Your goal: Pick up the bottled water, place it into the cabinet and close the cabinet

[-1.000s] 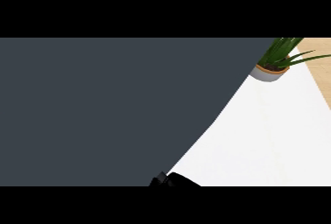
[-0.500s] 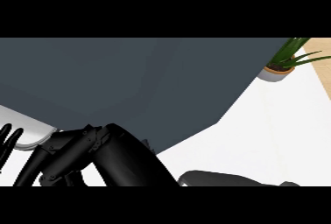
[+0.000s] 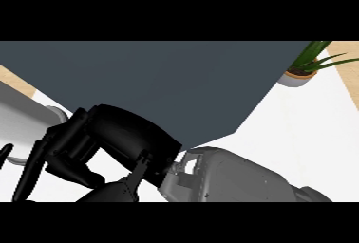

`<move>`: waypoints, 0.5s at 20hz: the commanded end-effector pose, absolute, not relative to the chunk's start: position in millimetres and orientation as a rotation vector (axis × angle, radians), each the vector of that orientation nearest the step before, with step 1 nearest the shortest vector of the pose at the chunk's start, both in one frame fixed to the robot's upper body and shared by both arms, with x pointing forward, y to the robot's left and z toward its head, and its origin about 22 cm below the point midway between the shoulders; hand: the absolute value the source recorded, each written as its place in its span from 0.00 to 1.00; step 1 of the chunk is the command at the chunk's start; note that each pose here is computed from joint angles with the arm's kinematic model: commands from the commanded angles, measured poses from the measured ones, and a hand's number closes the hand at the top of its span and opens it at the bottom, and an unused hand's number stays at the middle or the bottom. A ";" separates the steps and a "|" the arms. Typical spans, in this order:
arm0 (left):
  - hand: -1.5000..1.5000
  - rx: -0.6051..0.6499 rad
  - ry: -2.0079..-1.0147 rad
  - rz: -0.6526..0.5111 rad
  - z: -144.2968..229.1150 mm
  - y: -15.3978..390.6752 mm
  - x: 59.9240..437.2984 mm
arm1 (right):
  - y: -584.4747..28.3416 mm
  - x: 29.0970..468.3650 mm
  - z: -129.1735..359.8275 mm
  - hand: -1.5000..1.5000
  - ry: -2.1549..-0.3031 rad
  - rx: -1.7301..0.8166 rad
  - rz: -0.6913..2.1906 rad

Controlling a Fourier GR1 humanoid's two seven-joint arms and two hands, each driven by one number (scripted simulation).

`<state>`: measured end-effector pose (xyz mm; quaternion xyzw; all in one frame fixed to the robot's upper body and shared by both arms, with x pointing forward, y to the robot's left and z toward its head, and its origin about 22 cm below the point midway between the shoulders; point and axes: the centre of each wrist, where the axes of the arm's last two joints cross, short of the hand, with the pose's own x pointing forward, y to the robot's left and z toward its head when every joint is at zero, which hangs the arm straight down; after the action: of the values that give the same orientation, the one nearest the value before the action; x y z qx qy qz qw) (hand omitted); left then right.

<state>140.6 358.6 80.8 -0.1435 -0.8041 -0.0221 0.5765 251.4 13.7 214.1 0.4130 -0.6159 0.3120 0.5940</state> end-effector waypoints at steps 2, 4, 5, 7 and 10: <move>0.00 -0.320 -1.880 -0.040 84.0 346.7 143.4 | 7.4 295.8 186.8 1.00 -1.404 0.988 0.700; 0.00 -0.310 -1.892 -0.033 88.5 358.9 135.1 | -5.4 306.2 215.4 1.00 -1.439 0.960 0.673; 0.00 -0.333 -1.875 -0.042 79.2 355.5 134.4 | 1.4 301.0 195.0 1.00 -1.440 0.943 0.667; 0.00 -0.325 -1.863 -0.054 84.7 354.4 133.3 | -21.8 311.6 182.2 1.00 -1.469 0.912 0.638; 0.00 -0.322 -1.887 -0.047 83.1 350.8 136.2 | -45.7 343.9 187.3 1.00 -1.544 0.815 0.584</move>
<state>137.1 355.6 85.3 -0.1374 -0.8034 -0.0194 0.5791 315.6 -16.6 186.8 0.3887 -0.6389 0.2786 0.6026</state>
